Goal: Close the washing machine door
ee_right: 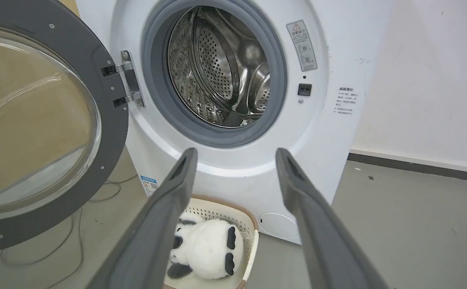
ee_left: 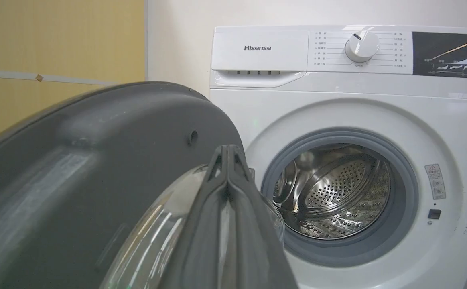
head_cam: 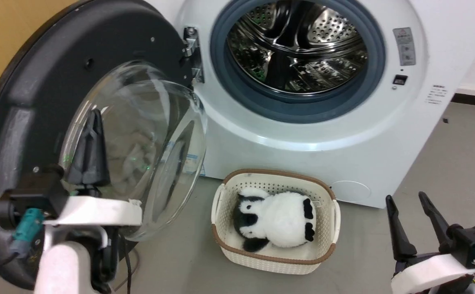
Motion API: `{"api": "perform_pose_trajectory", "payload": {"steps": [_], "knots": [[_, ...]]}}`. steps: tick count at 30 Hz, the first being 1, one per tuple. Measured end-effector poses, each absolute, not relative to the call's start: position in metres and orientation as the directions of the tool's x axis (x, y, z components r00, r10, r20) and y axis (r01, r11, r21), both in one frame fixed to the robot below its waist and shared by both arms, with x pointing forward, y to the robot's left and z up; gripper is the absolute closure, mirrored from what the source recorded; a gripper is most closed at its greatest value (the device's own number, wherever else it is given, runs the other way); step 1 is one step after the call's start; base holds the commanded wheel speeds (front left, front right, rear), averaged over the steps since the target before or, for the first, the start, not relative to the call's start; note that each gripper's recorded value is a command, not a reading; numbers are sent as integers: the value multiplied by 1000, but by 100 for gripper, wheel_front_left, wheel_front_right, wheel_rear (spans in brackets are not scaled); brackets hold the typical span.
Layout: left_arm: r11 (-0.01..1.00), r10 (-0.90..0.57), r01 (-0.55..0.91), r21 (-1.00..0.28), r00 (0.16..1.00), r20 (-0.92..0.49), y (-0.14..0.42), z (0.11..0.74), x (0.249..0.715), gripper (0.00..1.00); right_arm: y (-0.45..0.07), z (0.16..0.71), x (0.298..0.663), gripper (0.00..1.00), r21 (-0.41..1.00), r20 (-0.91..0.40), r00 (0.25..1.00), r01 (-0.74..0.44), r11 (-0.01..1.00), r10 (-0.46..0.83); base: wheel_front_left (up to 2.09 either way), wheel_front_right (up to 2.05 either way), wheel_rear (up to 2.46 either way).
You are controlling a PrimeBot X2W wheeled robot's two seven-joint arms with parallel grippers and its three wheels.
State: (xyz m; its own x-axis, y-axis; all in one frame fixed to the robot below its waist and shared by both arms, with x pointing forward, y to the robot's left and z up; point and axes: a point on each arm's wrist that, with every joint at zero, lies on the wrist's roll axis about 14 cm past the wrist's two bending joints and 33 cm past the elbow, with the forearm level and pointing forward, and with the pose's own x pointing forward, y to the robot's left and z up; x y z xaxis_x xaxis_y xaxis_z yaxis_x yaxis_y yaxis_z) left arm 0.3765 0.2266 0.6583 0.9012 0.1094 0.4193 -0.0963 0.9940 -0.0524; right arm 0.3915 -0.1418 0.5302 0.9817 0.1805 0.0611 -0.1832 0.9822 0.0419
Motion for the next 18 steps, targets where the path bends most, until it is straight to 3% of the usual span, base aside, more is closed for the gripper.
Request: {"api": "perform_pose_trajectory", "payload": {"steps": [18], "knots": [[926,363,-229,-299,759,541,329,702,329,100,-108,527,412,0,67,79,961,-270,960,265,0,0,0]]}}
